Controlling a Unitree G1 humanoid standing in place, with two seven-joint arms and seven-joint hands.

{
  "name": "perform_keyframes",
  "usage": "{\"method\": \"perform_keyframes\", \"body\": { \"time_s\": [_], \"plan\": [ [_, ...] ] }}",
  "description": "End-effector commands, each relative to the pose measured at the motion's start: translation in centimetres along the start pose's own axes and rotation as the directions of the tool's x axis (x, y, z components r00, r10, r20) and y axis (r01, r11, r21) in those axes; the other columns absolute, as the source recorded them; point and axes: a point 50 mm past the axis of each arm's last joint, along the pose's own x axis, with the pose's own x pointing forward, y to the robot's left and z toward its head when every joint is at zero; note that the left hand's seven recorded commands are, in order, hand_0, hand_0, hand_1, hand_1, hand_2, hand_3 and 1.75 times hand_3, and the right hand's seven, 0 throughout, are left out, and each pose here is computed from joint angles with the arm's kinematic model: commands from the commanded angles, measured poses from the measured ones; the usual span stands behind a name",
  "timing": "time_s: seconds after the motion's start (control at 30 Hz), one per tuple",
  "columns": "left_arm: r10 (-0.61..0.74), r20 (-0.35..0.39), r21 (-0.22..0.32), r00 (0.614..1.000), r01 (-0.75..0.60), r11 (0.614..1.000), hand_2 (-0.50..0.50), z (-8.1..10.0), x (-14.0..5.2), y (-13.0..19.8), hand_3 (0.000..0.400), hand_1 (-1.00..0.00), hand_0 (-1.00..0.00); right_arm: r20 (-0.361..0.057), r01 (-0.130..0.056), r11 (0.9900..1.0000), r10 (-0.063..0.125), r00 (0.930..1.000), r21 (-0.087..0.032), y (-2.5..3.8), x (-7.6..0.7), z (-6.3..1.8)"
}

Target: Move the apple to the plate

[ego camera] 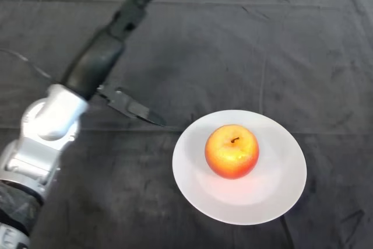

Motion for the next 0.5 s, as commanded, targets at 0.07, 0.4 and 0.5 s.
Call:
{"method": "perform_keyframes", "body": {
  "time_s": [0.07,0.4,0.5],
  "plan": [
    [0.060,-0.089,0.042,0.994,-0.056,0.998,0.00,-2.1,-2.5,2.4,0.000,0.00,0.00,-0.030,-0.013,0.9999,0.013,0.9995,0.009,0.31,-0.26,-1.18],
    [0.169,-0.170,0.105,0.971,-0.153,0.983,0.00,-4.3,-5.2,6.4,0.000,0.00,0.00,-0.031,-0.013,0.9999,0.013,0.9994,0.008,0.30,-0.25,-1.18],
    [0.201,-0.200,0.125,0.959,-0.179,0.976,0.00,-4.8,-6.2,7.6,0.000,0.00,0.00,-0.031,-0.013,0.9999,0.013,0.9994,0.008,0.29,-0.24,-1.18]
  ]
}}
